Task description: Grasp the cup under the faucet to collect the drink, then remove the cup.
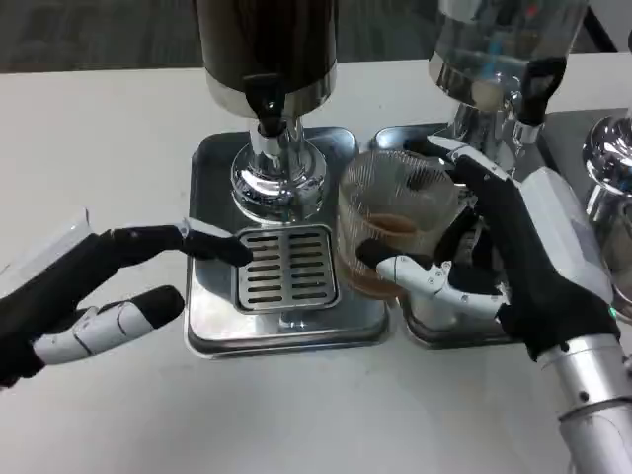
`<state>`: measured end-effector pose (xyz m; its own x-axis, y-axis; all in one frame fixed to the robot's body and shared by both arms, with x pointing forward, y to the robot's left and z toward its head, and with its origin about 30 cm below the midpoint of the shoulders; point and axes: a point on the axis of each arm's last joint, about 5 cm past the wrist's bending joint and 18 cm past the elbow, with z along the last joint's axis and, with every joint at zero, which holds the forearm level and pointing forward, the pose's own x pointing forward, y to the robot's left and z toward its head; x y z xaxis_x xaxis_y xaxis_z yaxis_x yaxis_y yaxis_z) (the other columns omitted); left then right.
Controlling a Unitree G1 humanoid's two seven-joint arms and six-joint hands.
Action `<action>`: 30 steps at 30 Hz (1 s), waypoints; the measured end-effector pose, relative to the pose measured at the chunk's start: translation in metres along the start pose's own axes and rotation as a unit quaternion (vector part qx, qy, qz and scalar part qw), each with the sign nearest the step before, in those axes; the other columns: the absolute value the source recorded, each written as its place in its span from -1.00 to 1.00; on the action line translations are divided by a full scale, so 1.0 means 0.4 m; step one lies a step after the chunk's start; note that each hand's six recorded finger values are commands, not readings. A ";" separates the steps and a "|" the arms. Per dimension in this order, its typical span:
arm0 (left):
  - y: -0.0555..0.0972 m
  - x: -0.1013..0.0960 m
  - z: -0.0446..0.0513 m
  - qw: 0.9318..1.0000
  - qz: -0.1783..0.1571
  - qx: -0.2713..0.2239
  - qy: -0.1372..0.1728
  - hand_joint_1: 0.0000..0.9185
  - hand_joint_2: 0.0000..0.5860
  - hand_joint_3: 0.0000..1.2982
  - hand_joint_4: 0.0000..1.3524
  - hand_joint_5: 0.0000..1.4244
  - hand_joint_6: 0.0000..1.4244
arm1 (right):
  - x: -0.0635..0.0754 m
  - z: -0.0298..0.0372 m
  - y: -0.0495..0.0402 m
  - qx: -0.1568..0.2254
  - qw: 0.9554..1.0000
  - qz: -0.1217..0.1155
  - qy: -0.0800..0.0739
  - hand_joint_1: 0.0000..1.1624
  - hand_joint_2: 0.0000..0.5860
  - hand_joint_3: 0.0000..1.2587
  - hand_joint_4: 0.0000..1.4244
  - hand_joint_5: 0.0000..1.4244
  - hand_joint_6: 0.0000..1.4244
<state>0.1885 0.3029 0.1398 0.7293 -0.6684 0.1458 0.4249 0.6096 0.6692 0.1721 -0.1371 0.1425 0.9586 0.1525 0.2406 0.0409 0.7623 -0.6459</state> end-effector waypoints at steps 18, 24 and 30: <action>0.001 -0.067 0.085 0.988 -0.045 0.141 -0.044 -1.00 -0.55 -0.68 -0.94 -0.93 -0.77 | -0.047 0.026 -0.043 0.002 1.000 0.001 -0.003 0.26 -0.23 -0.11 0.05 0.30 0.75; 0.005 -0.082 0.099 0.984 -0.054 0.163 -0.053 -1.00 -0.60 -0.71 -1.00 -0.99 -0.81 | -0.051 0.025 -0.045 0.005 1.000 0.002 -0.001 0.26 -0.23 -0.11 0.07 0.30 0.75; 0.008 -0.083 0.104 0.983 -0.053 0.166 -0.056 -1.00 -0.61 -0.71 -1.00 -0.99 -0.82 | -0.053 0.024 -0.045 0.006 1.000 0.007 0.001 0.26 -0.23 -0.11 0.07 0.30 0.75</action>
<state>0.1433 0.3092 0.1673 0.6183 -0.7754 0.1287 0.2841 0.3731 0.8832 0.1484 -0.1480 0.1562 0.9597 0.1621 0.2296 0.0237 0.7674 -0.6408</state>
